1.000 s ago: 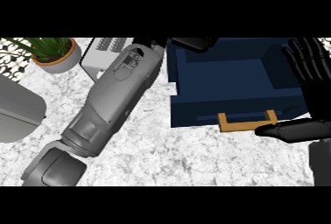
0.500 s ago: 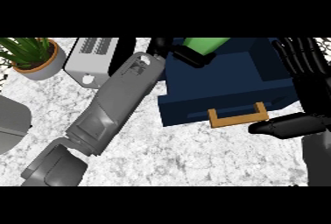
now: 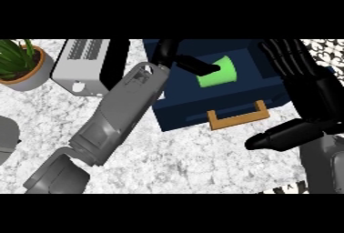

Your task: Pick up the cup, place it into the drawer and close the drawer

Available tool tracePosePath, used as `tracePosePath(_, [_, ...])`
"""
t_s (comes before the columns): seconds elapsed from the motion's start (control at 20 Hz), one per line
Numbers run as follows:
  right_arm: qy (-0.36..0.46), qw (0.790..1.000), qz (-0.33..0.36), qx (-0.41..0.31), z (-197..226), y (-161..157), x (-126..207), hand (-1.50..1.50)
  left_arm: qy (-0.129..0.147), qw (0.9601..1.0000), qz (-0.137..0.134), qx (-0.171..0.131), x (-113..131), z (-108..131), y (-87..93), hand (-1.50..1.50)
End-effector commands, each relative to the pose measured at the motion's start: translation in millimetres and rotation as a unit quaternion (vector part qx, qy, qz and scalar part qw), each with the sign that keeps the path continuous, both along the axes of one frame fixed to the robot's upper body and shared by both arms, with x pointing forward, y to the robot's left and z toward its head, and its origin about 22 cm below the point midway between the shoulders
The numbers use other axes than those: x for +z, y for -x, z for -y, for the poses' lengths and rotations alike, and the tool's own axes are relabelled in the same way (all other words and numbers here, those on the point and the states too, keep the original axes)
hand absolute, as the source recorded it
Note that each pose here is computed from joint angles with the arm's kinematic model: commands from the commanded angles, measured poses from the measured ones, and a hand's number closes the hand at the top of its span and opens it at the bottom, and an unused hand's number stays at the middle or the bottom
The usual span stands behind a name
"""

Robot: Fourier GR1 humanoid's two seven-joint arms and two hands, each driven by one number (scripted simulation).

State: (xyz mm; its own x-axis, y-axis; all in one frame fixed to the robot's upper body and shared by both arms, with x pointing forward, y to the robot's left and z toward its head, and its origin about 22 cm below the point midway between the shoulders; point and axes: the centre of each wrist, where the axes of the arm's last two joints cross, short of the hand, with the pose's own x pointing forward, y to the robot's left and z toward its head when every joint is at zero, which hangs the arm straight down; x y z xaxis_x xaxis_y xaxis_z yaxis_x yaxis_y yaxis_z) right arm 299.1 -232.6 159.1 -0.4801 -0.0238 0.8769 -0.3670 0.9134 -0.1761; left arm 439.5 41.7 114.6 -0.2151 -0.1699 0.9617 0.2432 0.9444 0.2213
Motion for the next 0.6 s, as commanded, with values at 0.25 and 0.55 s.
tracePosePath(0.25, [0.055,0.977,-0.029,0.203,-24,0,1,1.5,0.139,0.9888,0.049,-0.024,18,7,2.1,-1.5])
tracePosePath(0.55, [0.247,0.942,-0.078,0.214,-22,11,-5,1.5,0.167,0.9833,0.065,0.03,4,-1,2.4,-1.5])
